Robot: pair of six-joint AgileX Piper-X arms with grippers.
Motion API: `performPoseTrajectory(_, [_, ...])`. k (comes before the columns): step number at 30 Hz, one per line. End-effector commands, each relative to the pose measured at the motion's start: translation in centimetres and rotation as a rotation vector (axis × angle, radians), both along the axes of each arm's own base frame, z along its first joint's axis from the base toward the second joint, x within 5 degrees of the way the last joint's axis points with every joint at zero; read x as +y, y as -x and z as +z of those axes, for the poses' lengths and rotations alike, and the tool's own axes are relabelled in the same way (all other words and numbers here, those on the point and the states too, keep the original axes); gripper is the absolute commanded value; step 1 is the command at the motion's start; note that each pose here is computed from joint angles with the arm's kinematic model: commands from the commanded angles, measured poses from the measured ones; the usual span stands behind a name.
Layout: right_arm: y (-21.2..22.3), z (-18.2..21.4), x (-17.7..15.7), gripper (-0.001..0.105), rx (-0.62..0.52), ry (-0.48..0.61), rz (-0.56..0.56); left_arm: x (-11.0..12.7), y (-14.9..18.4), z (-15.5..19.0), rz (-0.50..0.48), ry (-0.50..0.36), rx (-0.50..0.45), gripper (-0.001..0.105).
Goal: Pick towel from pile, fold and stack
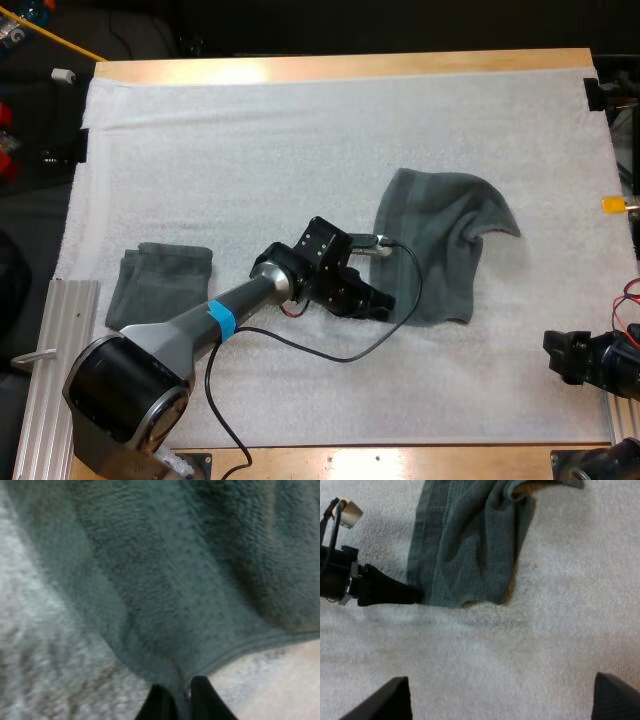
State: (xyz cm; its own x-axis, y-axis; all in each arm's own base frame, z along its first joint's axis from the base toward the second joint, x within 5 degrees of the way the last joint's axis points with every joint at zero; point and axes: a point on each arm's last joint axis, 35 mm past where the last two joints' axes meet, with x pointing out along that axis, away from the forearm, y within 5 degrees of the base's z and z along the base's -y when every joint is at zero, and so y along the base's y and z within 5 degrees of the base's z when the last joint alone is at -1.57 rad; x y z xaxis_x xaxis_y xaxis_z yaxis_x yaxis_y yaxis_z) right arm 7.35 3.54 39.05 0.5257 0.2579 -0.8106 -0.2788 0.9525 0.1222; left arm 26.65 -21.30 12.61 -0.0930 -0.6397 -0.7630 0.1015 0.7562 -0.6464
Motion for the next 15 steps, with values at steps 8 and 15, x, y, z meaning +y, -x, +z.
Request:
performPoseTrajectory(8, [0.2,0.2,-0.1,0.071,-0.005,0.002,-0.005,0.4,0.1,0.9,0.009,-0.117,-0.097,0.0])
performPoseTrajectory(15, [0.1,0.3,-0.1,0.071,-0.013,-0.003,-0.006,1.5,0.5,3.2,-0.044,-0.215,-0.232,0.0])
